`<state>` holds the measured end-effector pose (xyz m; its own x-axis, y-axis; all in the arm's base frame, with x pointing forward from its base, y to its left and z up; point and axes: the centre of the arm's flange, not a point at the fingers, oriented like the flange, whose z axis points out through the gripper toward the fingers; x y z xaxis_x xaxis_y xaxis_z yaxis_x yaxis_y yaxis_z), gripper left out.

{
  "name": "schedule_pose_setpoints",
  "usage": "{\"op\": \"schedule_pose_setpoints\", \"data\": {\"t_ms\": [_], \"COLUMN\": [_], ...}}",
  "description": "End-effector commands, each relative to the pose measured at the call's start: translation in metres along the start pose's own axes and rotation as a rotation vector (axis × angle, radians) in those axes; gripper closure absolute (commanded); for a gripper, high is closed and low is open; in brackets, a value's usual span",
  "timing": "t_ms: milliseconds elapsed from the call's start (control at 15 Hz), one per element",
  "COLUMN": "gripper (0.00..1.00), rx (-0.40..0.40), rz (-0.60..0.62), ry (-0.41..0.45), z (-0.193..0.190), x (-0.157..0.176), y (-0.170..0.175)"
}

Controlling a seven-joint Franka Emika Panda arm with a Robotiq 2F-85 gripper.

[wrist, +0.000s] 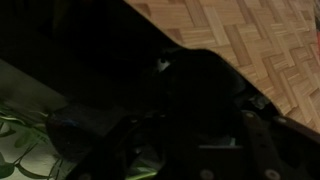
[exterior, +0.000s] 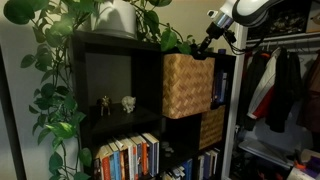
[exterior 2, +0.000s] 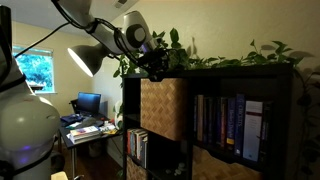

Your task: Remove the black object from the basket then put it back inside.

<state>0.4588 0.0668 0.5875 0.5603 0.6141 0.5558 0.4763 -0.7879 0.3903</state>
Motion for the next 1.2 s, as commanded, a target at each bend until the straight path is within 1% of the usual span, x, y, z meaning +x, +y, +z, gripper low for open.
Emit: {"op": "schedule_pose_setpoints", "data": {"t_ms": [0, 133, 267, 800, 1133], "gripper": [0.16, 0.03, 0.0, 0.0, 0.0], "rx": [0.003, -0.004, -0.015, -0.009, -0.028], "rz": [0.003, 0.013, 0.03, 0.119, 0.156], "ry": [0.007, -0.007, -0.023, -0.123, -0.145], "z": [-0.007, -0.012, -0.017, -0.029, -0.036], "x": [-0.008, -0.004, -0.001, 0.013, 0.018], "y": [-0.002, -0.002, -0.002, -0.002, 0.007]}}
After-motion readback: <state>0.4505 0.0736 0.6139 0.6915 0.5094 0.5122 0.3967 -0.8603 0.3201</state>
